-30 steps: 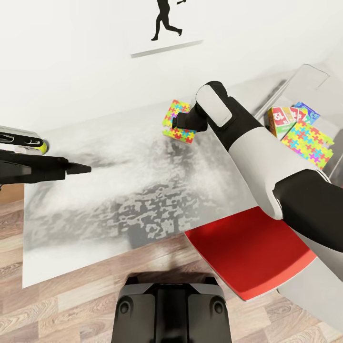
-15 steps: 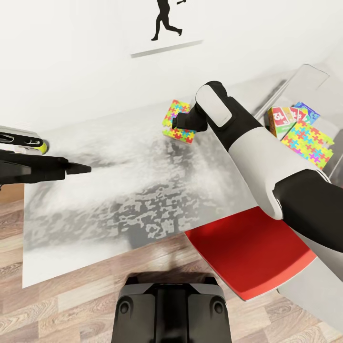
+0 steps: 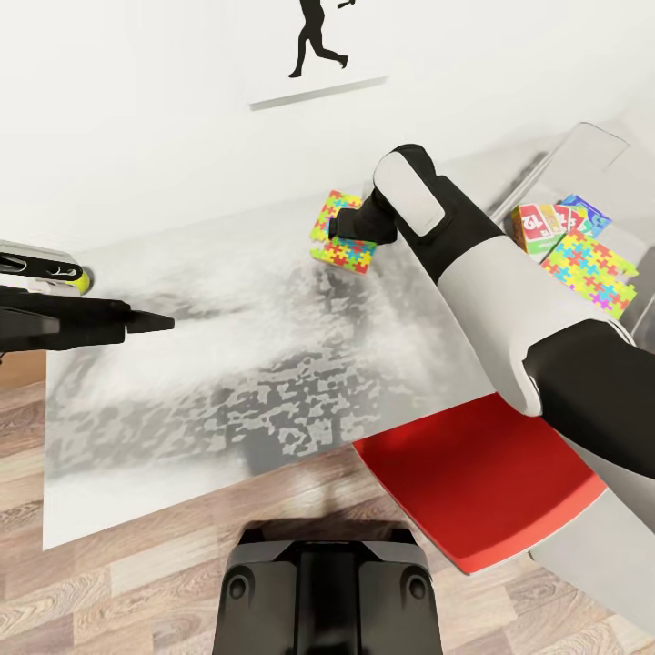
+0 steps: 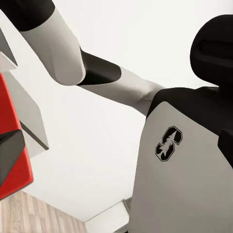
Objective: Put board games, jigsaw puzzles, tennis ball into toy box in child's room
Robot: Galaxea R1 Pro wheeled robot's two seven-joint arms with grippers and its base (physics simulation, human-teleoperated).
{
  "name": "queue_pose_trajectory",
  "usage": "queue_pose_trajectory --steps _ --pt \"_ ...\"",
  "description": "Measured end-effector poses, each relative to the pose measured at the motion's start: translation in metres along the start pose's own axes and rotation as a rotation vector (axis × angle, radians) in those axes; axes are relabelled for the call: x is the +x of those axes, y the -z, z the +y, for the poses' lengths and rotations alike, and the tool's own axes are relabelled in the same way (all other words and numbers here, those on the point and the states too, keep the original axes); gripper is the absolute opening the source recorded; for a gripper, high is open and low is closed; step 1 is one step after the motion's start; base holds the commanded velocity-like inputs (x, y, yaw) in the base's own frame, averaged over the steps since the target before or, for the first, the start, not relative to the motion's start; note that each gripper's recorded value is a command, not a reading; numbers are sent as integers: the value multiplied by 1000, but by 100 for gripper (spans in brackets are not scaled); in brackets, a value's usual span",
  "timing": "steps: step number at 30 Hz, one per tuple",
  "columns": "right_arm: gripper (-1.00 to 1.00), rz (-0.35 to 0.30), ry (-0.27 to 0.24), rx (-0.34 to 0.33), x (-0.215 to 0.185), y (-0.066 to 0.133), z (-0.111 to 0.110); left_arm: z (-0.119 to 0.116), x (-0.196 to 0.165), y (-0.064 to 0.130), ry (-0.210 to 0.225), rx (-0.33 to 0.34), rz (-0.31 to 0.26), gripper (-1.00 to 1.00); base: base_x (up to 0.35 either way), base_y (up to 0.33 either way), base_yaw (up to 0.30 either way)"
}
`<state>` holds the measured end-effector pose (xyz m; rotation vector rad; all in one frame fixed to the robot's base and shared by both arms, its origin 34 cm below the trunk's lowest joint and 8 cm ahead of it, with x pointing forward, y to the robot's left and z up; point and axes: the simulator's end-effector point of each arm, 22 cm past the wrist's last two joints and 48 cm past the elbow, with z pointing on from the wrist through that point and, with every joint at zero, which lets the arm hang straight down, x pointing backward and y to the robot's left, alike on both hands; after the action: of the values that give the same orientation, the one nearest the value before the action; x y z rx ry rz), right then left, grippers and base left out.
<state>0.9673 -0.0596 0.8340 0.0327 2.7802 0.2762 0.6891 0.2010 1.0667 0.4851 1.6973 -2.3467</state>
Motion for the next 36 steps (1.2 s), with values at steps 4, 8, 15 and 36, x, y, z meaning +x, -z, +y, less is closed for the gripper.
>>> queue_pose_trajectory --steps 4,8,15,36 --pt "100 -15 4 -1 -5 4 2 0 0 0 0 0 0 100 0 0 0" --pt "100 -23 8 10 -8 6 1 0 0 0 0 0 0 100 0 0 0" --pt "100 -58 52 101 -18 9 -19 0 0 0 0 0 0 100 0 0 0" --pt "100 -117 51 154 -30 8 -31 0 0 0 -1 -2 0 100 0 0 0"
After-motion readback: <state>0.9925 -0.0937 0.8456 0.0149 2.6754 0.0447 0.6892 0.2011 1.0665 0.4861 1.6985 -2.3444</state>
